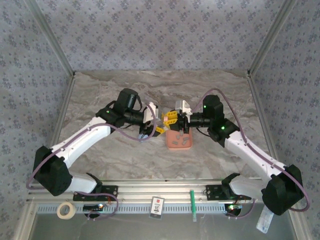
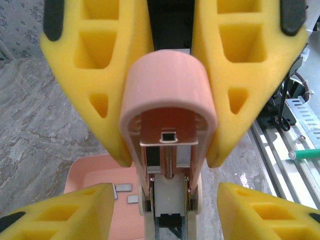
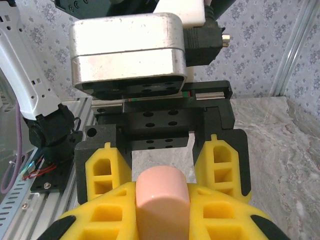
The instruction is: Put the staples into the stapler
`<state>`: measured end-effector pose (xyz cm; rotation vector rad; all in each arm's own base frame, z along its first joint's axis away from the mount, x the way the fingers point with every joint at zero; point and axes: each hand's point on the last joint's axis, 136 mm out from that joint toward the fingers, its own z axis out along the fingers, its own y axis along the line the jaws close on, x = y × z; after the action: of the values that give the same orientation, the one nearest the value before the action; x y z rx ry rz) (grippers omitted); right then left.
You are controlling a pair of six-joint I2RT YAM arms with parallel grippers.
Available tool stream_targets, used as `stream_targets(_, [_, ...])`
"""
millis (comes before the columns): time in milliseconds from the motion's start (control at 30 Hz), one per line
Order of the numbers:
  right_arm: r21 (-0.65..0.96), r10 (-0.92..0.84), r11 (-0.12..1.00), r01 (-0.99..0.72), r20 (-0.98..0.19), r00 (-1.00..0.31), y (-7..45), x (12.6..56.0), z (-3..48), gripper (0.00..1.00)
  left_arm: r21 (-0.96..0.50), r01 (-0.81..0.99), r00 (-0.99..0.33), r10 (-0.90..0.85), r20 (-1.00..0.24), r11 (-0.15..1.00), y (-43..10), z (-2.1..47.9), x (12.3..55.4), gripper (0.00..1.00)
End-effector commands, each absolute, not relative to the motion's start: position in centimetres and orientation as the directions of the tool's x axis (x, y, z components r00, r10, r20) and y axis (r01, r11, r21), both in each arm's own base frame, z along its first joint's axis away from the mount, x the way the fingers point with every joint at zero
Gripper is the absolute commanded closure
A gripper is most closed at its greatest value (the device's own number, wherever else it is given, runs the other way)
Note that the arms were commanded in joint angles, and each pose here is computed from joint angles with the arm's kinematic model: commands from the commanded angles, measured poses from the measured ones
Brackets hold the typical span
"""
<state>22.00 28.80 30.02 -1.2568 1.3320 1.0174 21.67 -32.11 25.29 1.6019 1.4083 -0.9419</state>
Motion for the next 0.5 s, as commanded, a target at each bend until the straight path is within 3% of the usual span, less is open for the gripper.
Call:
stream_targets(0, [-0.091,-0.114,0.079,-0.993,-0.99,0.081,29.2,21.71,32.08,0.88,0.114,0.988,0.145,0.364,-0.92,-0.105,-32.88,27.05,21.53,0.45])
stream_targets(233, [-0.094,-0.106,0.076,-0.993,-0.991,0.086,29.26,21.66,32.28,0.88,0.108,0.987,0.143,0.364,-0.92,-0.115,-33.33,26.82,21.48,0.49])
stream_targets(467, [-0.095,-0.111,0.083,-0.992,-0.99,0.086,29.16,21.74,32.1,0.88,0.105,0.988,0.141,0.367,-0.92,-0.115,-33.41,26.79,21.46,0.68])
